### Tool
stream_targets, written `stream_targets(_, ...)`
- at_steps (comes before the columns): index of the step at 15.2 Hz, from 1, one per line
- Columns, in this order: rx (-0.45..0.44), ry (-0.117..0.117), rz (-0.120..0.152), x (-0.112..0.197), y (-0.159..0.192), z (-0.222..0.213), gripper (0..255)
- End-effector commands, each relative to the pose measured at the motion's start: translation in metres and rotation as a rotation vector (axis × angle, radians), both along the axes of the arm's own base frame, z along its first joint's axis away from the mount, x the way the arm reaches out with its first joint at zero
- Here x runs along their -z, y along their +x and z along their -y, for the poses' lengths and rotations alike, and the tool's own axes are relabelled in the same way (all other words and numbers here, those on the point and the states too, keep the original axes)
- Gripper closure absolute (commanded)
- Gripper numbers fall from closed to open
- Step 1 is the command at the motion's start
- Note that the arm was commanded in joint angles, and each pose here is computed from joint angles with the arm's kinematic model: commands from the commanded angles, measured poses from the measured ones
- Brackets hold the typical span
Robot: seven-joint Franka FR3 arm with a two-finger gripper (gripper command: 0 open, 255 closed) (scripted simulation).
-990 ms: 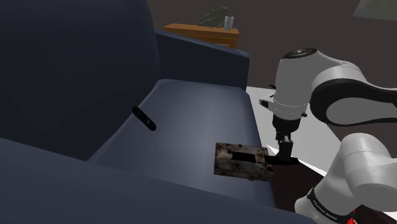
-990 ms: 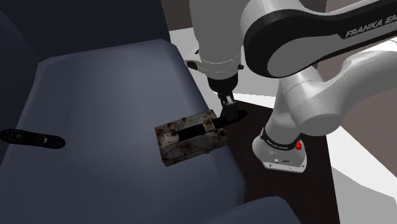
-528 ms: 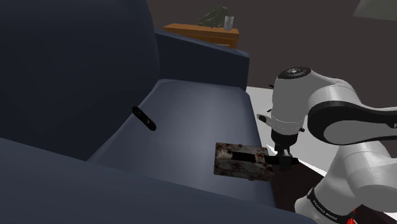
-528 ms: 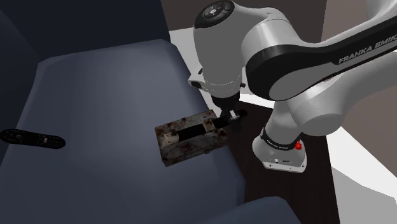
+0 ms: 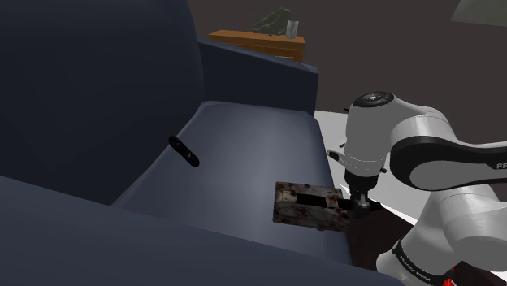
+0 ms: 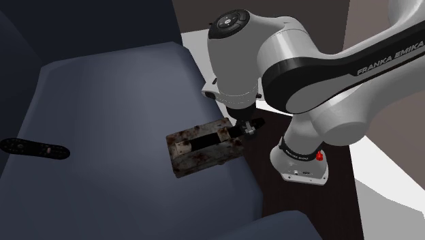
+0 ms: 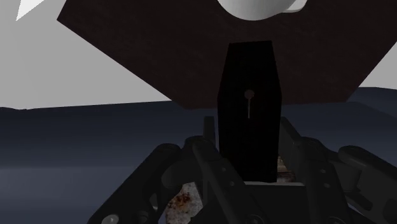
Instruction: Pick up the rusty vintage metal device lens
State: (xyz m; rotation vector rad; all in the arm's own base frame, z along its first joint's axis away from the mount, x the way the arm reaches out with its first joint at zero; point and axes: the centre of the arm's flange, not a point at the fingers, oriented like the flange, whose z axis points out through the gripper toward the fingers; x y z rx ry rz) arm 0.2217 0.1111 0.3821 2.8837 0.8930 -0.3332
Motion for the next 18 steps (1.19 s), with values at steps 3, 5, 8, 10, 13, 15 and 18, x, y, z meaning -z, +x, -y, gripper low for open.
stream_targets(3, 0.0, 0.0, 0.0, 0.0, 0.0, 0.0, 255)
stream_targets(5, 0.0, 0.0, 0.001, 0.001, 0.001, 0.001, 255)
stream_targets(8, 0.0, 0.0, 0.001, -0.015, 0.001, 0.001, 255)
stream_targets(10, 0.0, 0.0, 0.001, -0.026, 0.001, 0.001, 255)
stream_targets(13, 0.0, 0.0, 0.001, -0.042, 0.001, 0.001, 255)
stream_targets(15, 0.0, 0.0, 0.001, -0.052, 0.001, 0.001, 255)
stream_targets(18, 0.0, 0.0, 0.001, -0.068, 0.001, 0.001, 255)
